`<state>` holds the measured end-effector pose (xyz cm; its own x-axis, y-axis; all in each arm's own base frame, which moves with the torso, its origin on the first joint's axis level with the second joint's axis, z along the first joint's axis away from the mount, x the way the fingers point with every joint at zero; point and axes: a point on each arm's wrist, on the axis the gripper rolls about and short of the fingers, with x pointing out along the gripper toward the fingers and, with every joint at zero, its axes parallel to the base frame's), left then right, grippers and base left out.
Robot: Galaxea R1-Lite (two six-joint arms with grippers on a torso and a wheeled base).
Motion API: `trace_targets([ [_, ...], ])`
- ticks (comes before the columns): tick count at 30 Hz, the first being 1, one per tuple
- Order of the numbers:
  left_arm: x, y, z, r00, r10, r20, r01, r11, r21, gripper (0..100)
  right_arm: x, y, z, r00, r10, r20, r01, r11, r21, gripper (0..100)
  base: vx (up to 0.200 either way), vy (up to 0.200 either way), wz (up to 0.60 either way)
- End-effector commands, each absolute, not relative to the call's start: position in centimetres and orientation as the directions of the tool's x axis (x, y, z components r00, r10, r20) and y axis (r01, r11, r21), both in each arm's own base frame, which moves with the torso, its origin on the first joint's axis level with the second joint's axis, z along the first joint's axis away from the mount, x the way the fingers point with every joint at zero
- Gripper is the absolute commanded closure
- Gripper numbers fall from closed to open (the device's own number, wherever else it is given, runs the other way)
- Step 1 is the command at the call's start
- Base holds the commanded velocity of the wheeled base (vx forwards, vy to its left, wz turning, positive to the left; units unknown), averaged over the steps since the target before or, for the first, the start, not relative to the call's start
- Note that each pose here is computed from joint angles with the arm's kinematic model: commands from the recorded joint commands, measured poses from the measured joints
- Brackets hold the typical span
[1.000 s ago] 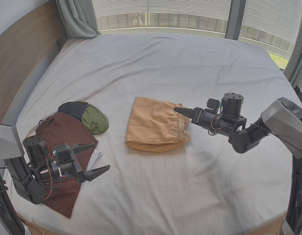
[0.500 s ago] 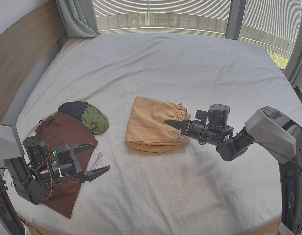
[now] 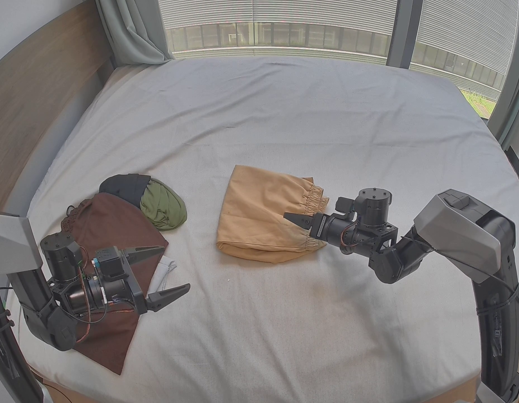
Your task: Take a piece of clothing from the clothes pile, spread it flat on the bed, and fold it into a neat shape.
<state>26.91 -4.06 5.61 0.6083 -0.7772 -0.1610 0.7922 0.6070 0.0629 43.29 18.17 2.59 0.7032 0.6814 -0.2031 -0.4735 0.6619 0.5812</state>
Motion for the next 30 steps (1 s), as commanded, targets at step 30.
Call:
trace_targets([
  [30, 19.3, -7.1, 11.0, 0.426, -0.903, -0.052, 0.896, 0.413, 0.162, 0, 21.7, 4.3, 16.0, 0.889, 0.458, 0.013, -0.458, 0.887, 0.06, 0, 0.0, 0.0, 0.0],
])
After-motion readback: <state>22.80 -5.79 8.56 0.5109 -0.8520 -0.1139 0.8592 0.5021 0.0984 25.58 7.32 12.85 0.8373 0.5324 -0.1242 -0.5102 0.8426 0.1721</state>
